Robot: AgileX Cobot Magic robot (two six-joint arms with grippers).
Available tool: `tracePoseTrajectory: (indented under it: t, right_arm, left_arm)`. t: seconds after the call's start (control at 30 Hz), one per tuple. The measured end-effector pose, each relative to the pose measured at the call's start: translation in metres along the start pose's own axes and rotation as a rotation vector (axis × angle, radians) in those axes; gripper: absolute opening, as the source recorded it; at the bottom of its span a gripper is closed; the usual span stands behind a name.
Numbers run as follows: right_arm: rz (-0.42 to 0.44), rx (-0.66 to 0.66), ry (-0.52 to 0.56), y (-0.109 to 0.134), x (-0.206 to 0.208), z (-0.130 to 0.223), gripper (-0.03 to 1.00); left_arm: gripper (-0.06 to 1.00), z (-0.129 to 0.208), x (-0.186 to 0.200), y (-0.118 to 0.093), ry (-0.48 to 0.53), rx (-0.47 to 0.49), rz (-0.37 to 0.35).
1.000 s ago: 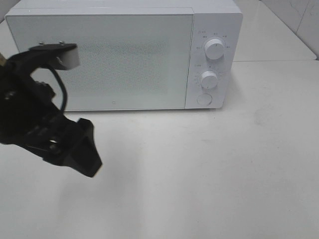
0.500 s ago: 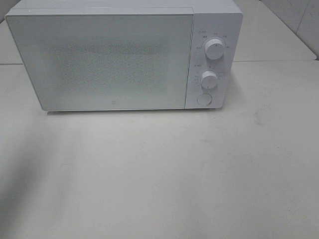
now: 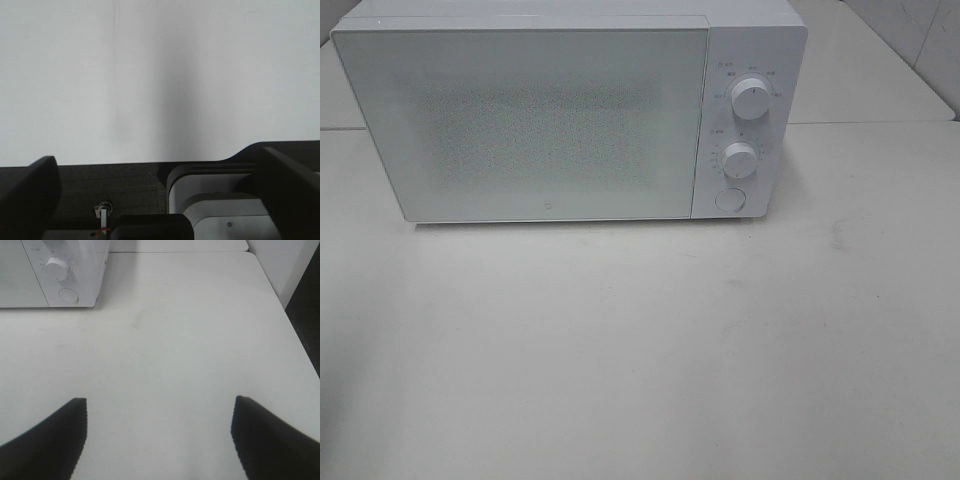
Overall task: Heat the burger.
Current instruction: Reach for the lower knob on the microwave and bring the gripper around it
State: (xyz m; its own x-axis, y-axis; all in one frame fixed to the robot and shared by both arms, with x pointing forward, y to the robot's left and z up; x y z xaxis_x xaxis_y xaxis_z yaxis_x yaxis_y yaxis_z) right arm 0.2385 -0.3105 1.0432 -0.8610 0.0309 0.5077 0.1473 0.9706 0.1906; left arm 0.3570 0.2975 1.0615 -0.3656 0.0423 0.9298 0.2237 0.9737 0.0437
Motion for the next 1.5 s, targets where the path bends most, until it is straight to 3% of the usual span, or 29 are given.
tracePoseTrajectory:
  t: [0.23,0.37,0.4,0.57,0.83,1.5]
  right_arm:
    - [0.0,0.0,0.0,0.0,0.0,0.0,0.76]
    - [0.0,0.0,0.0,0.0,0.0,0.0,0.76]
    - [0.0,0.0,0.0,0.0,0.0,0.0,0.76]
    - [0.0,0.0,0.0,0.0,0.0,0.0,0.76]
    - [0.0,0.001,0.0,0.0,0.0,0.0,0.76]
    - [0.0,0.001,0.0,0.0,0.0,0.0,0.76]
  left_arm:
    - [0.99,0.038,0.002,-0.009,-0.122,-0.004,-0.032]
    - [0.99,0.058,0.008,-0.014,-0.284,-0.008,-0.069]
    - [0.99,0.058,0.008,-0.014,-0.284,-0.008,-0.069]
    - [0.99,0.084,0.018,-0.02,-0.509,-0.016,-0.124]
    - [0.99,0.107,0.03,-0.026,-0.71,-0.023,-0.168]
    - [0.99,0.107,0.03,-0.028,-0.725,-0.02,-0.15]
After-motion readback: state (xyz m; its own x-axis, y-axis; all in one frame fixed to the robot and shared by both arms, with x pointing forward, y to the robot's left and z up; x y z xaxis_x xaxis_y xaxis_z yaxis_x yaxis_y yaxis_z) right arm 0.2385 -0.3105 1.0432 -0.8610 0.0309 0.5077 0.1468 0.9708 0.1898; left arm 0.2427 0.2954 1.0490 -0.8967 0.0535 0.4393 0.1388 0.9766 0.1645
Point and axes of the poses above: a point on each arm's last joint axis where the gripper is mounted, x pointing back along that axis away from the gripper, y along the wrist's bending axis when the last joint is at zero, z = x × y, the point moved 1 cm from there along -x, pointing out along that axis toward the gripper, and after that the axes turned 13 degrees about -x, right-handed, at the moved point
